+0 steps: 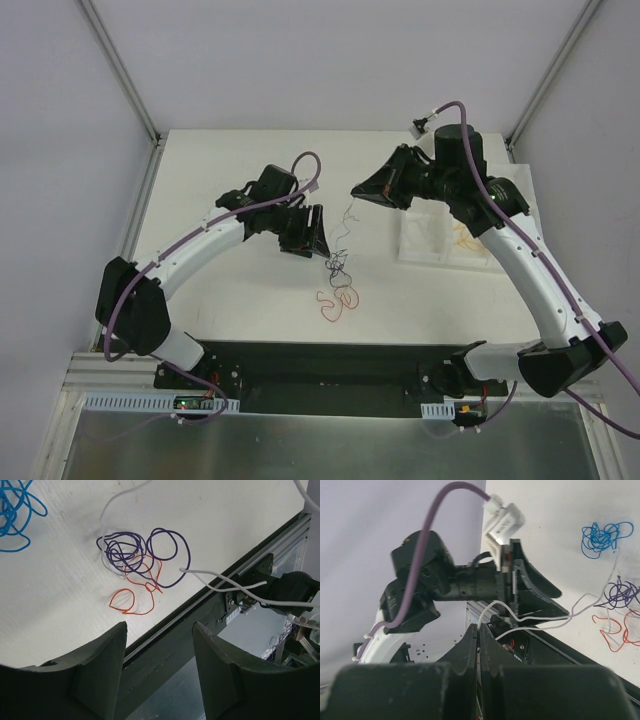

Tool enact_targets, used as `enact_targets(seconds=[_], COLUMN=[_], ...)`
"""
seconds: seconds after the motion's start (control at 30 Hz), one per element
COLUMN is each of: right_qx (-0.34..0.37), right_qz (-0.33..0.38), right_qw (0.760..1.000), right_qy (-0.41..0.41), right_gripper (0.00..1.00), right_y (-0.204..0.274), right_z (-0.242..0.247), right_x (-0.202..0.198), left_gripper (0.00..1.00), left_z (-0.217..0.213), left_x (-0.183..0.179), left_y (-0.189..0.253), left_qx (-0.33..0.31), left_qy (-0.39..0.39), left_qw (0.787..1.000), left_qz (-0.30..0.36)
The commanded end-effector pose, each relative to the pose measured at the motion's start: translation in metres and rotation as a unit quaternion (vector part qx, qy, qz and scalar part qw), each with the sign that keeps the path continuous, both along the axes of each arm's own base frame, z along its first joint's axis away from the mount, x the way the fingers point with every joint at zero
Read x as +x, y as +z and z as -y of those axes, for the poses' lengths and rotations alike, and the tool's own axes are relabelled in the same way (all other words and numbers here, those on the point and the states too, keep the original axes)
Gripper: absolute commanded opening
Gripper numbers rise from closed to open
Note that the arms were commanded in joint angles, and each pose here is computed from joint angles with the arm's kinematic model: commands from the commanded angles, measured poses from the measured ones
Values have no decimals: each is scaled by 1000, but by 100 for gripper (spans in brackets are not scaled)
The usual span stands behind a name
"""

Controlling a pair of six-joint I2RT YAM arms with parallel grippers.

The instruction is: Untangle the cables

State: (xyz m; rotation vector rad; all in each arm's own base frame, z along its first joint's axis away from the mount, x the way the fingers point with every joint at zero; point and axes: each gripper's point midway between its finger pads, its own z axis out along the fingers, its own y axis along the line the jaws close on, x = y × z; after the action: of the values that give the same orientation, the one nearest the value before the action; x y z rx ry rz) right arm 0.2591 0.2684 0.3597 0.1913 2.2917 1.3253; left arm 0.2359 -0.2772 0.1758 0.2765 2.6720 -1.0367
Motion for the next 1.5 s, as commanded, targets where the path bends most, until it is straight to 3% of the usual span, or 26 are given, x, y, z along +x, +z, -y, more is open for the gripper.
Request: enact_targets(seconds=[0.0,0.1,0.33,0.47,0.87,1.07,1.27,1.47], right_qx=[53,57,64,67,70,66,73,56], right_qz=[43,46,51,53,58,67,131,353], right_qw=[998,997,997,996,996,996,988,923], right_qy=[13,12,4,3,-5,-13,-43,-144], right_gripper=[0,0,0,0,0,0,0,0], right_y=[48,51,54,56,60,64,106,232], right_z=[0,2,9,10,12,15,32,89], right_x=[-11,-11,-12,-12,-9,-9,-3,-22], left_gripper=[53,52,73,74,50,2,0,0], left_z=[25,29,39,47,96,89,46,-30], left_x=[3,-2,10,17,10,14,-3,-2], left_y=[9,5,4,1,-7,-22,-73,-108], left_qx=[-24,-23,-28,-39,-92,-66,5,24], left_qy=[-9,-19,-45,-68,-157,-128,-81,18], left_qw=[1000,1000,997,994,977,984,995,1000], left_qz=[-1,-2,48,72,111,105,59,-8])
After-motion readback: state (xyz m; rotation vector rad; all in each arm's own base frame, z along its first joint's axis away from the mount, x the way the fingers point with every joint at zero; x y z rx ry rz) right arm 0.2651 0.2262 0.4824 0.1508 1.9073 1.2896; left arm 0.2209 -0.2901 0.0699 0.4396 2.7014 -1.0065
